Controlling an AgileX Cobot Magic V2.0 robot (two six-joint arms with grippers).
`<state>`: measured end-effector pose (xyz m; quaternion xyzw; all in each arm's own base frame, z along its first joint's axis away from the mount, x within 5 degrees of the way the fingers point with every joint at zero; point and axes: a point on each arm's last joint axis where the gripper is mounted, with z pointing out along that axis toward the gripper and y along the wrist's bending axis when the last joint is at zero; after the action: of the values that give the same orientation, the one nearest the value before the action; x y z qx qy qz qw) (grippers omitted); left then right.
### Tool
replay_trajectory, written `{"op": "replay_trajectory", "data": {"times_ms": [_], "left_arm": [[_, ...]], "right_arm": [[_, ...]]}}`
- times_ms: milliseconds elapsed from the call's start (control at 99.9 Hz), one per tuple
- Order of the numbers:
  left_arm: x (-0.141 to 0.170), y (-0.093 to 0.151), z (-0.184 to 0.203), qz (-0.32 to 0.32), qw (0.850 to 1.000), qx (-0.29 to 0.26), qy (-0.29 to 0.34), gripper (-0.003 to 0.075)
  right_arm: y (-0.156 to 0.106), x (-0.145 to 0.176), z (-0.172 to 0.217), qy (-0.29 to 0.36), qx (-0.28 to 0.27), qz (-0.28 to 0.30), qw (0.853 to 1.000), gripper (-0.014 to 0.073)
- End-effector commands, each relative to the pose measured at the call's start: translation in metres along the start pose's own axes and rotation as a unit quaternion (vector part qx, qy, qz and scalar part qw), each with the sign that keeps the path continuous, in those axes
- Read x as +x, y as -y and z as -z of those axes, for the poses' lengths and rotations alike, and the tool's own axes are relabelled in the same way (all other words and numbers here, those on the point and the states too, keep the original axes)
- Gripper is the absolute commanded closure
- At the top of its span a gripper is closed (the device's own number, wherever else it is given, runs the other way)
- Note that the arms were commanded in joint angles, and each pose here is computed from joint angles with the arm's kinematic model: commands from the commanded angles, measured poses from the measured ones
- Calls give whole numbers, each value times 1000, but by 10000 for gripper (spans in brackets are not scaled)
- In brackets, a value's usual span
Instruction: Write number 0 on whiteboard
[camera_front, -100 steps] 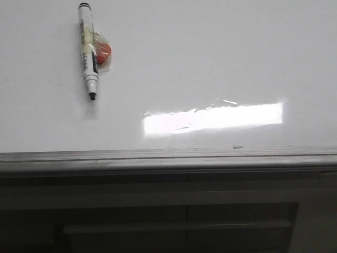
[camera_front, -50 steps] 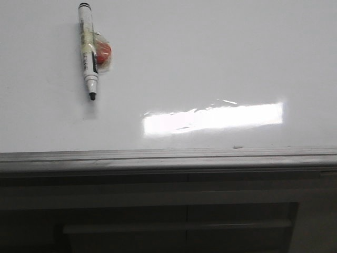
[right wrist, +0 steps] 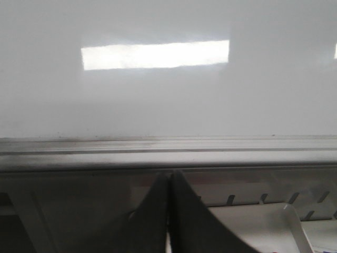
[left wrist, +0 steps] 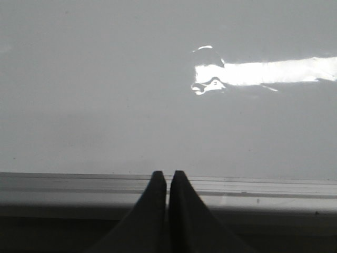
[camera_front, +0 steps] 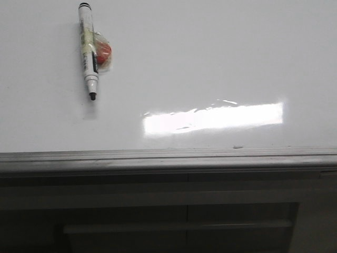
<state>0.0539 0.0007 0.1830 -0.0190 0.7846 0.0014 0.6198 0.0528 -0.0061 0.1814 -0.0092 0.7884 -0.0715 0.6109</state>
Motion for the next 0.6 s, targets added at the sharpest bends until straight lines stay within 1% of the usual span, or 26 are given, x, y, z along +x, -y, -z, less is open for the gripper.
{"op": "replay_trajectory", "data": {"times_ms": [0, 20, 70, 110, 140, 210, 240, 260, 300, 360, 390, 460, 591], "left_arm": [[-1, 0, -1, 26, 998, 4, 53, 740], [-2, 1, -1, 38, 997, 6, 61, 740], [-6, 2, 0, 100, 991, 19, 82, 740], [-9, 3, 1, 164, 981, 32, 95, 740], [-11, 3, 1, 213, 971, 41, 102, 740], [-12, 4, 1, 275, 954, 54, 103, 740], [-12, 4, 1, 285, 951, 57, 103, 740], [-12, 5, 1, 301, 946, 60, 102, 740], [-12, 5, 1, 316, 941, 63, 103, 740], [-13, 5, 2, 341, 932, 68, 103, 740], [-13, 5, 2, 355, 926, 69, 107, 740], [-15, 4, 2, 373, 918, 70, 114, 740], [-15, 4, 2, 379, 916, 70, 115, 740]], "right_arm": [[1, -4, 0, 49, 11, 20, 999, 666], [1, -5, 0, 58, 13, 23, 998, 666], [2, -13, 1, 100, 15, 23, 995, 666], [2, -18, 2, 127, 17, 23, 992, 666], [2, -22, 4, 152, 18, 24, 988, 666], [2, -30, 6, 197, 20, 24, 980, 666], [2, -33, 8, 214, 21, 20, 976, 666], [2, -35, 9, 225, 21, 16, 974, 666], [3, -38, 10, 243, 17, -18, 970, 666], [5, -41, 12, 262, 8, -83, 961, 666], [5, -41, 12, 265, 5, -100, 959, 666], [5, -41, 12, 263, 5, -100, 960, 666], [5, -40, 12, 258, 4, -101, 961, 666]]}}
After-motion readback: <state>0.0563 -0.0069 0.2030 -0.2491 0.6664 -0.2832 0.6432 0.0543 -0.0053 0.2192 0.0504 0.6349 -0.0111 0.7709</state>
